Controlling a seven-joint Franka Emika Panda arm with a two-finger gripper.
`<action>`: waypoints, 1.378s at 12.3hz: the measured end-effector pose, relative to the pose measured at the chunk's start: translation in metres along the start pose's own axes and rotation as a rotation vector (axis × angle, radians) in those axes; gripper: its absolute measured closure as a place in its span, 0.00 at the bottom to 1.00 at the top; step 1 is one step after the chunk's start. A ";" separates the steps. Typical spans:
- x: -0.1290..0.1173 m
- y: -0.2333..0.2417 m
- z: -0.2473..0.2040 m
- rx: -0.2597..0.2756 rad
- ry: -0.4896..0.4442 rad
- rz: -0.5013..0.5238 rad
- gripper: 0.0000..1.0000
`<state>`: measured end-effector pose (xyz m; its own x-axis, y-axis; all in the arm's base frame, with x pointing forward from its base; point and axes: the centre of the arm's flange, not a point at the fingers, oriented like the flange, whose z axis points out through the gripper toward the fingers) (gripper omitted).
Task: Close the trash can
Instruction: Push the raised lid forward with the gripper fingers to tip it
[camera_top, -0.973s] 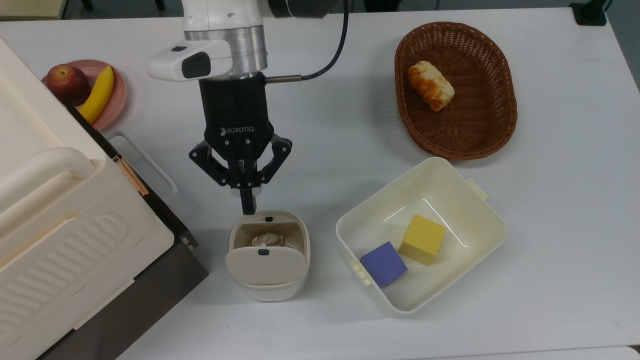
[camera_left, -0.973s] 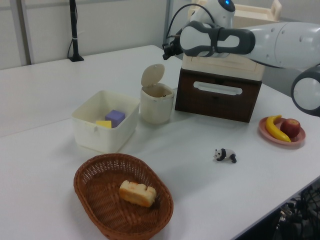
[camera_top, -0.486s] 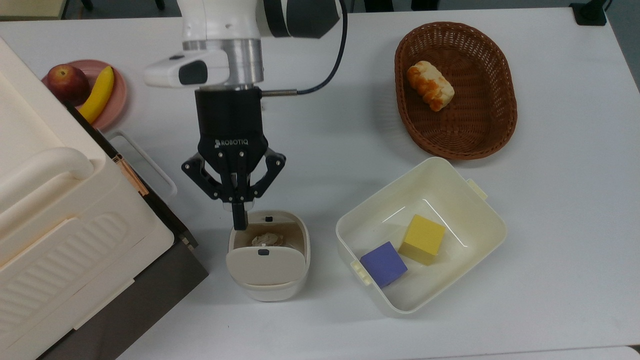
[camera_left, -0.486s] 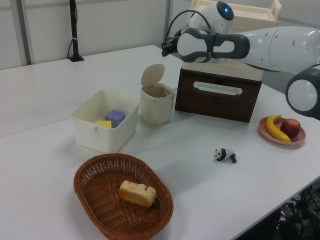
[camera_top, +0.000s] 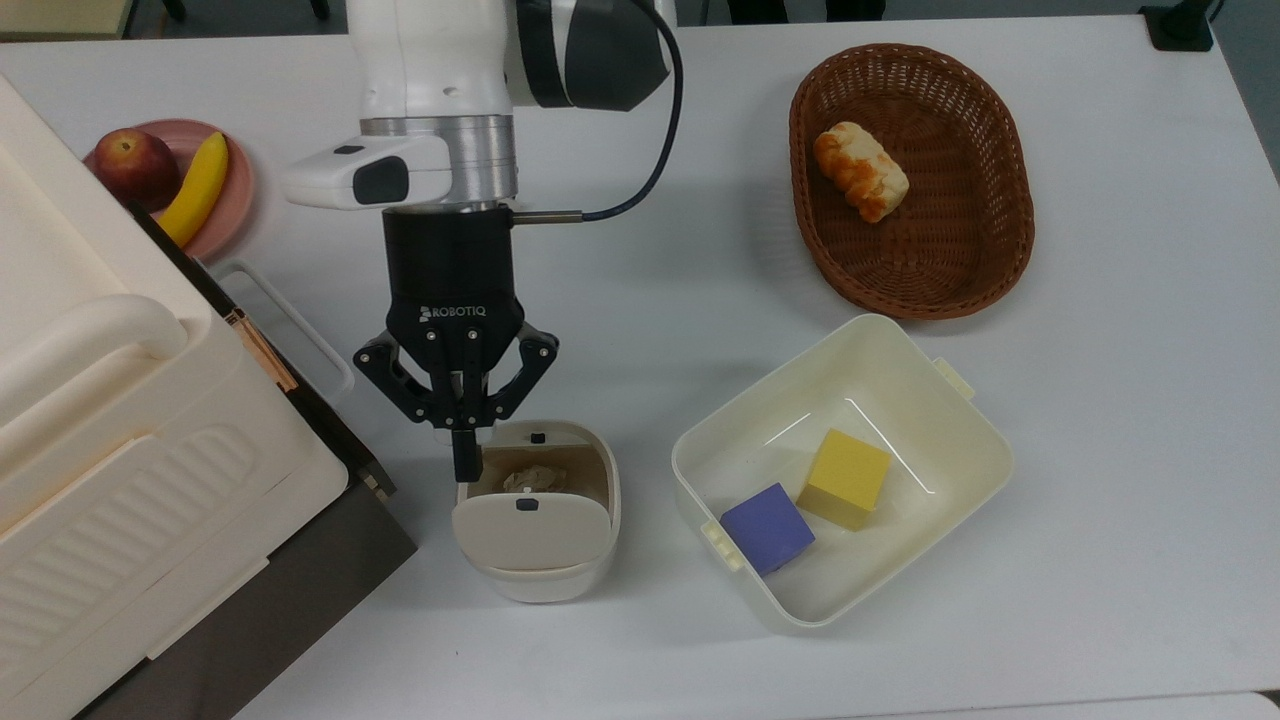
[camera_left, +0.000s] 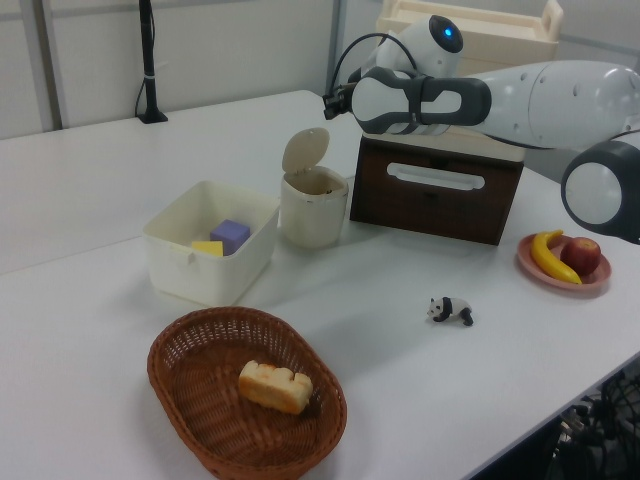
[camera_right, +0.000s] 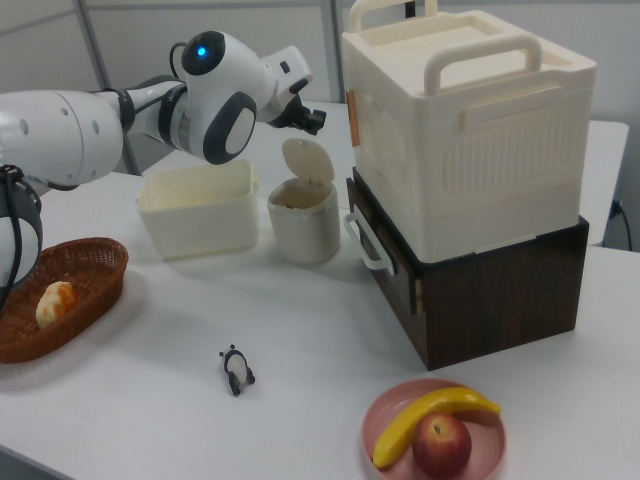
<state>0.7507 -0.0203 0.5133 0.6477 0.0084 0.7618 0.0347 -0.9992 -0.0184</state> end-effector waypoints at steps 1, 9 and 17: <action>-0.001 0.002 0.002 -0.002 -0.003 -0.006 0.99; 0.003 -0.001 0.010 -0.002 0.029 -0.010 0.99; -0.001 -0.012 0.018 0.025 0.023 -0.015 0.99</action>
<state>0.7636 -0.0077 0.5013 0.6296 0.0224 0.7766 0.0638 -0.9977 -0.0230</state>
